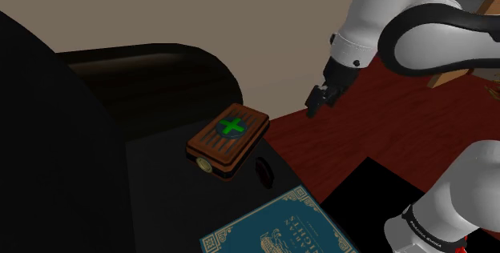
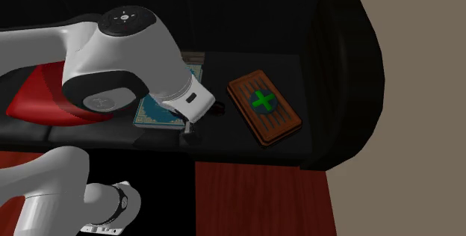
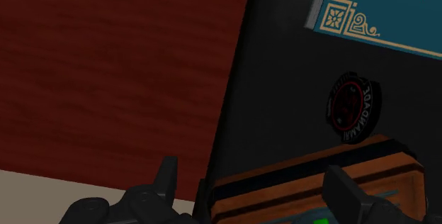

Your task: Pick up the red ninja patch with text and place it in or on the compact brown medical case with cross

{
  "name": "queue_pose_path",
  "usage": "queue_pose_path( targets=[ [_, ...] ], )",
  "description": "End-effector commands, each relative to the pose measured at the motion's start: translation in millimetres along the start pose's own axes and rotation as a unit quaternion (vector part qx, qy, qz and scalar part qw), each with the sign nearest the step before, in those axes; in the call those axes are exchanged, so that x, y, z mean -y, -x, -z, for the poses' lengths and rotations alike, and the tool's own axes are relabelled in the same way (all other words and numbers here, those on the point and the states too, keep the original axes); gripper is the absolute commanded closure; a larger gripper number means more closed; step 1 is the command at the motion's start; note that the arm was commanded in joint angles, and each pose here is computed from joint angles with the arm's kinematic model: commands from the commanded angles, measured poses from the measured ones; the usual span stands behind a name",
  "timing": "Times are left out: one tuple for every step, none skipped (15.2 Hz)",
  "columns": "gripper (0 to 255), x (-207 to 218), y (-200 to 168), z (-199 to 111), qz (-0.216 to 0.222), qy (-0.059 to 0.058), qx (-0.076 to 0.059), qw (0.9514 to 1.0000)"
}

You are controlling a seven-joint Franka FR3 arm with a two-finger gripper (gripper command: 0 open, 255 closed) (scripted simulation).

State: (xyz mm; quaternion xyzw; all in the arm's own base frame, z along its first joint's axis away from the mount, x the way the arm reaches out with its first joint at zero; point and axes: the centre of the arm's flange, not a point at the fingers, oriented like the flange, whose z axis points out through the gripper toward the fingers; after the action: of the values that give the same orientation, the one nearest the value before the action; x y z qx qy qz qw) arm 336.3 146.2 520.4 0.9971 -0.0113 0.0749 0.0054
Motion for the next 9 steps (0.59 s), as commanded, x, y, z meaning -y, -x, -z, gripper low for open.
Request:
queue_pose_path(
  targets=[
    [0, 22, -1, -16, -0.009, 0.002, 0.002, 1.0],
    [0, 33, -2, -24, -0.014, 0.003, 0.003, 0.9999],
    [0, 43, -3, -32, -0.018, 0.004, 0.004, 0.9998],
    [0, 54, -4, -40, -0.022, 0.006, 0.005, 0.9997],
    [0, 65, -5, -48, -0.026, 0.007, 0.006, 0.9996],
    [0, 76, -7, -56, -0.03, 0.008, 0.007, 0.9995],
    [0, 86, -8, -64, -0.034, 0.009, 0.008, 0.9994],
    [0, 97, -10, -73, -0.038, 0.01, 0.009, 0.9992],
    [0, 107, -12, -81, -0.042, 0.011, 0.01, 0.999]
  ],
)
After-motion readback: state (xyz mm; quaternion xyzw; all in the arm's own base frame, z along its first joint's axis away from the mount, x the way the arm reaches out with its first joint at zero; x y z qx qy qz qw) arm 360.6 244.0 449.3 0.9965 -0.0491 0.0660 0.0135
